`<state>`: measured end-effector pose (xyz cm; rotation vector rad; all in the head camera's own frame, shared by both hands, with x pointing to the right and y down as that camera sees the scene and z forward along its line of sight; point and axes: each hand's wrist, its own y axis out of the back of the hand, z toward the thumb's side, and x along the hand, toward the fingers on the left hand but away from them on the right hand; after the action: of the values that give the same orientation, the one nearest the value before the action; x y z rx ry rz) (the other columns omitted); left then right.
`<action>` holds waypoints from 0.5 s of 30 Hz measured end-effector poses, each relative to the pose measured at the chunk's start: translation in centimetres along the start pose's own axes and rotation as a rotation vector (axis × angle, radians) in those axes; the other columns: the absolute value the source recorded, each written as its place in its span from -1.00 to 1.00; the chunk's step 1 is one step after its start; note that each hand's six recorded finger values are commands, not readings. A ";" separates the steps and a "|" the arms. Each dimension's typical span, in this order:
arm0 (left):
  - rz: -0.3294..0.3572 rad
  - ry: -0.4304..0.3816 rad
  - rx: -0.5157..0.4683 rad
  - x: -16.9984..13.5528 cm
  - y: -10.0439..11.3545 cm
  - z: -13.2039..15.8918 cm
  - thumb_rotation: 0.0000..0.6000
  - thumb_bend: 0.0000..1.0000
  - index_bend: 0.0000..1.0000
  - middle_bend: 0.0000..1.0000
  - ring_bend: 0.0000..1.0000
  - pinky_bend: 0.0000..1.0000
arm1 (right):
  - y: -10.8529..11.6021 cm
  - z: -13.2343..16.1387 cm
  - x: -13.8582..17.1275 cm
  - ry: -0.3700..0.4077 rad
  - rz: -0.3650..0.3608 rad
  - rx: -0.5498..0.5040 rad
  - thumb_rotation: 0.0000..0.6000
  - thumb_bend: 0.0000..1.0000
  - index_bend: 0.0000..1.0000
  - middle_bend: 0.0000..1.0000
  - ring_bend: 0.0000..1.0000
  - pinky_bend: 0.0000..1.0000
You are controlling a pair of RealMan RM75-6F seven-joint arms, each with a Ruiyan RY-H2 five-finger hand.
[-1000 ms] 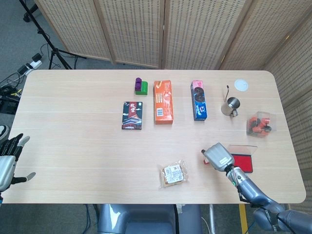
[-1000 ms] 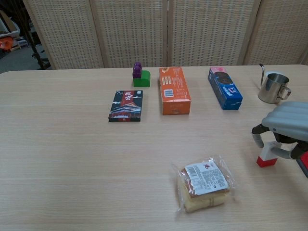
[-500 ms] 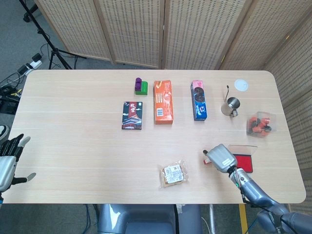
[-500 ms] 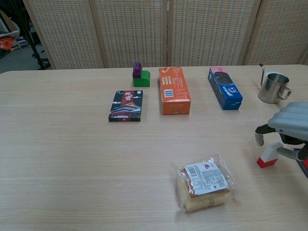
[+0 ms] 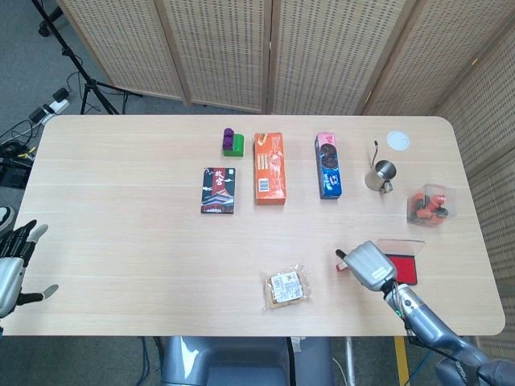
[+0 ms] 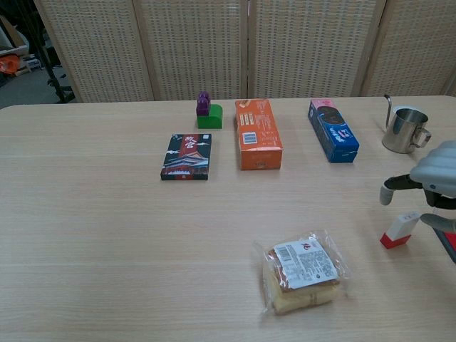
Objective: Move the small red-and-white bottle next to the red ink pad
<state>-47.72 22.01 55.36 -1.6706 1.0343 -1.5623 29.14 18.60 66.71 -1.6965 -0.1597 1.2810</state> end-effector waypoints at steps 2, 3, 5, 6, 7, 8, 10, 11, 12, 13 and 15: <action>0.010 -0.002 -0.001 -0.1 0.2 0.0 1.00 -1.00 -1.00 -1.00 -1.00 -1.00 | 0.9 -0.2 1.1 -0.003 -0.037 -0.012 1.00 -0.14 -0.50 0.56 0.68 0.98; 0.016 -0.003 0.000 -0.2 0.3 0.0 1.00 -1.00 -1.00 -1.00 -1.00 -1.00 | 1.3 -0.4 1.6 -0.006 -0.057 -0.021 1.00 -0.24 -0.52 0.43 0.55 0.90; 0.027 -0.004 0.008 -0.2 0.4 -0.1 1.00 -1.00 -1.00 -1.00 -1.00 -1.00 | 2.3 -0.9 2.9 -0.020 -0.109 -0.053 1.00 -0.45 -0.58 0.17 0.25 0.63; 0.028 -0.006 0.008 -0.3 0.4 0.0 1.00 -1.00 -1.00 -1.00 -1.00 -1.00 | 2.7 -1.2 3.6 -0.028 -0.133 -0.068 1.00 -0.65 -0.62 -0.07 -0.05 0.35; 0.029 -0.007 0.006 -0.3 0.4 0.0 1.00 -1.00 -1.00 -1.00 -1.00 -1.00 | 3.1 -1.7 4.6 -0.040 -0.164 -0.086 1.00 -0.77 -0.66 -0.26 -0.29 0.13; 0.031 -0.008 0.005 -0.3 0.5 0.0 1.00 -1.00 -1.00 -1.00 -1.00 -1.00 | 3.4 -2.1 5.4 -0.050 -0.186 -0.102 1.00 -0.91 -0.71 -0.55 -0.64 -0.19; 0.037 -0.009 0.002 -0.4 0.6 0.0 1.00 -1.00 -1.00 -1.00 -1.00 -1.00 | 3.9 -3.0 7.4 -0.073 -0.239 -0.151 1.00 -1.00 -0.77 -0.89 -0.96 -0.60; 0.040 -0.010 0.001 -0.5 0.6 0.0 1.00 -1.00 -1.00 -1.00 -1.00 -1.00 | 4.1 -3.3 8.3 -0.085 -0.262 -0.175 1.00 -1.00 -0.78 -0.98 -1.00 -0.74; 0.044 -0.010 0.002 -0.5 0.7 0.0 1.00 -1.00 -1.00 -1.00 -1.00 -1.00 | 4.3 -3.7 9.1 -0.099 -0.287 -0.198 1.00 -1.00 -0.78 -1.00 -1.00 -0.84; 0.047 -0.010 0.006 -0.5 0.7 0.0 1.00 -1.00 -1.00 -1.00 -1.00 -1.00 | 4.5 -4.1 10.1 -0.117 -0.323 -0.228 1.00 -1.00 -0.79 -1.00 -1.00 -0.88; 0.048 -0.009 0.013 -0.5 0.6 0.0 1.00 -1.00 -1.00 -1.00 -1.00 -1.00 | 4.9 -4.7 11.6 -0.150 -0.380 -0.272 1.00 -1.00 -0.84 -1.00 -1.00 -0.93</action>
<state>-47.81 22.16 54.60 -1.6306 1.0496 -1.5256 35.95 20.18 55.22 -1.6897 -0.7387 1.1328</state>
